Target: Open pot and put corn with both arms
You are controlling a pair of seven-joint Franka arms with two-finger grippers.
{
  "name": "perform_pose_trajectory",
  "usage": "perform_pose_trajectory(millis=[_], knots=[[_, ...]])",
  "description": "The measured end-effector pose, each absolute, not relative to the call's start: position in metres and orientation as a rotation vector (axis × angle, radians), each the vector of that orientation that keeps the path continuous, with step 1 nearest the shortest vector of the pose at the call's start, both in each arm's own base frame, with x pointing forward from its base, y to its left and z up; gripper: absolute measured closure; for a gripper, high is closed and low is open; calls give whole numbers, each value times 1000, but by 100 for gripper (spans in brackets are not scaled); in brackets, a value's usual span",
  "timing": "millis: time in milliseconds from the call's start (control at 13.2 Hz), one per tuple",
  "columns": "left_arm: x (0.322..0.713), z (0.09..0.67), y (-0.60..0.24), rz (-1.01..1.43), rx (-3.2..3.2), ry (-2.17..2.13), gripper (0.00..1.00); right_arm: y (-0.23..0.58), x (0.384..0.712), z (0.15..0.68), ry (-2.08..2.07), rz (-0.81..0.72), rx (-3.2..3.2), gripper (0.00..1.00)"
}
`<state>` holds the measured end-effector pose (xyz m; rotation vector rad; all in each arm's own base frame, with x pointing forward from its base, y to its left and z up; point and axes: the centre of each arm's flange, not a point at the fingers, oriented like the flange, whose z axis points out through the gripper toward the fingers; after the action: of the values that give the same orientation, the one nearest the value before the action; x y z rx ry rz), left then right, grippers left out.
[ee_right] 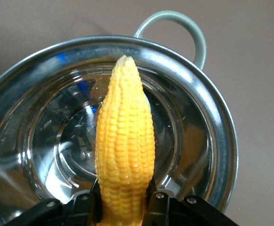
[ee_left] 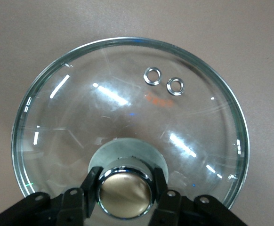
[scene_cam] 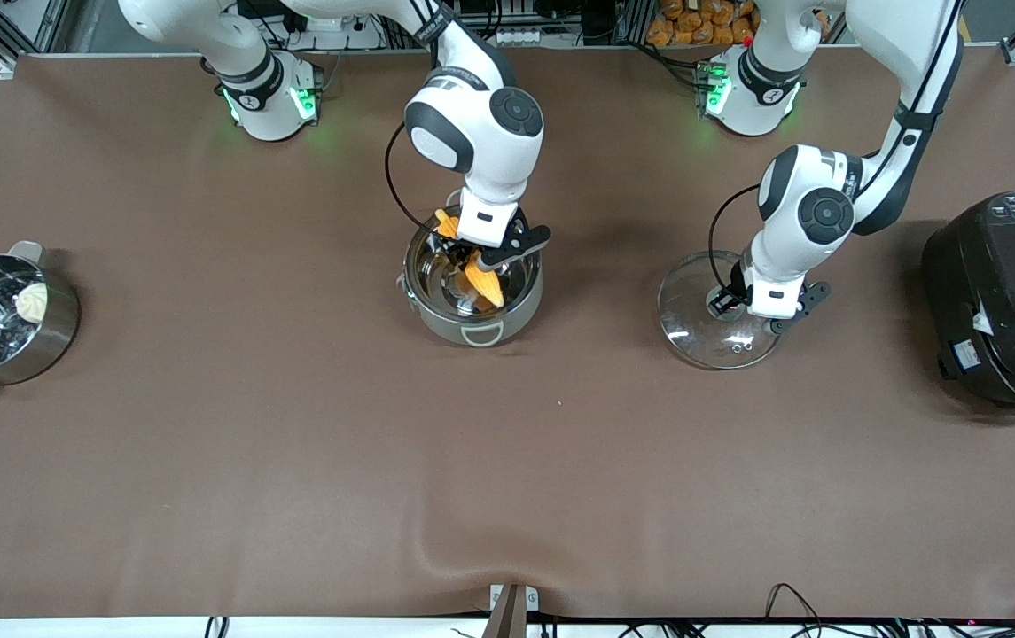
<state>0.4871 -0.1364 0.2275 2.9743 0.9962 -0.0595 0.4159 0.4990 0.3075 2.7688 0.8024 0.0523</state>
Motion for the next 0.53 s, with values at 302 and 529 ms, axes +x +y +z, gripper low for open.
perform_pose_trajectory(millis=[302, 529], knots=[[484, 215, -134, -36, 2930, 1029, 50, 499, 418, 310, 797, 60, 2772, 66], [484, 214, -134, -34, 2921, 1038, 50, 499, 420, 312, 807, 82, 2757, 66]])
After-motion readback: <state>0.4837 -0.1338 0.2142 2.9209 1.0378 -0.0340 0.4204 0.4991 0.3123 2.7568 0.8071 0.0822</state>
